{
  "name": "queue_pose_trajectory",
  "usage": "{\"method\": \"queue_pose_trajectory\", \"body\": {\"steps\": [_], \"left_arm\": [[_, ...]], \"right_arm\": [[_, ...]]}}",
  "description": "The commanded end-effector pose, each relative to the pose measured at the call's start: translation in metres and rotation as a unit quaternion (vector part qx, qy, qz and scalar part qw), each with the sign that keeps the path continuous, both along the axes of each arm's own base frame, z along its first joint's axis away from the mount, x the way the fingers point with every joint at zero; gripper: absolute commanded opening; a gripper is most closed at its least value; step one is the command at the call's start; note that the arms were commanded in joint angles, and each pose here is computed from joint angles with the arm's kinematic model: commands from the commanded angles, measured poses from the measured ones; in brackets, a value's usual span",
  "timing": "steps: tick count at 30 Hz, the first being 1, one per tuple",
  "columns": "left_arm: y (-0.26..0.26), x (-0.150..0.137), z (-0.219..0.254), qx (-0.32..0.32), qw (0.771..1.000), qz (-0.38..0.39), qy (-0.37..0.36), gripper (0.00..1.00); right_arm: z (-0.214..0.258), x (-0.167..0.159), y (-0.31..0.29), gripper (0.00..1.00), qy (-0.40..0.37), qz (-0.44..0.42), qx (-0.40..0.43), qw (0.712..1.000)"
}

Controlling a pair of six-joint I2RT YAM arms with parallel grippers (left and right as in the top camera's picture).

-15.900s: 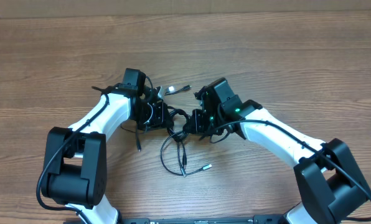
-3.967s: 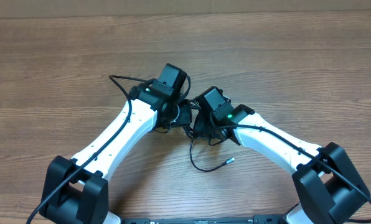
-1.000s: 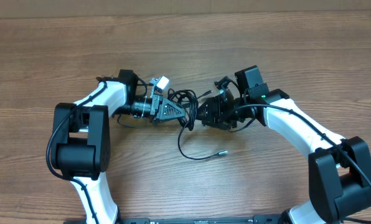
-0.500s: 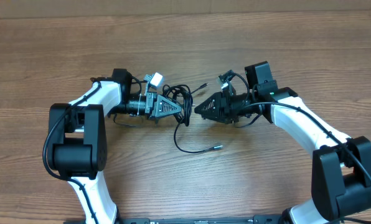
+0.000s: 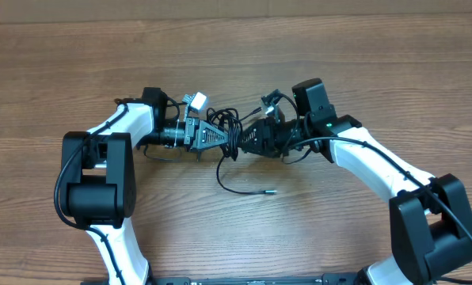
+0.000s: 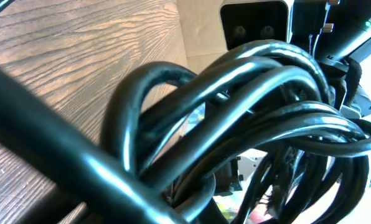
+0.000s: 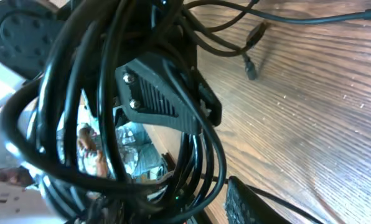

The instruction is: Untangle cables

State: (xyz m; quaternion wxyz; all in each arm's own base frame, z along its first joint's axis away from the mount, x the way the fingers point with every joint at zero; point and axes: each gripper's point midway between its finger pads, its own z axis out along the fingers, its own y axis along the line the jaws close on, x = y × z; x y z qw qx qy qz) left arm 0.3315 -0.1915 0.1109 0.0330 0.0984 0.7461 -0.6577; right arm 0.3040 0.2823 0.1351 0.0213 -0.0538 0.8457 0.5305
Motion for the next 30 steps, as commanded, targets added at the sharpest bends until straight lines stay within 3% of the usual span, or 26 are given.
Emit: {"method": "queue_pose_trajectory", "body": {"steps": [1, 4, 7, 12, 16, 30], "left_arm": [[0.001, 0.000, 0.000, -0.010, 1.000, 0.001, -0.006, 0.05], [0.001, -0.001, -0.001, -0.008, 1.000, 0.001, -0.006, 0.05], [0.001, -0.003, -0.005, 0.005, 1.000, -0.001, 0.003, 0.05], [0.001, -0.003, 0.000, -0.008, 1.000, 0.002, 0.013, 0.05], [0.000, -0.002, 0.008, -0.032, 0.999, 0.007, 0.025, 0.05], [0.001, -0.003, 0.000, -0.008, 1.000, 0.003, 0.025, 0.05]], "right_arm": [[0.010, 0.006, 0.003, 0.45, -0.016, -0.014, -0.009, 1.000], [0.009, 0.009, 0.001, 0.45, -0.021, -0.021, -0.013, 0.999], [0.031, -0.001, -0.005, 0.42, -0.024, 0.027, 0.057, 0.998], [0.013, 0.012, -0.038, 0.42, -0.009, -0.016, 0.014, 1.000], [-0.002, 0.007, -0.021, 0.42, -0.026, -0.014, -0.035, 0.999], [0.017, -0.011, 0.001, 0.42, -0.020, 0.033, 0.022, 0.999]]}}
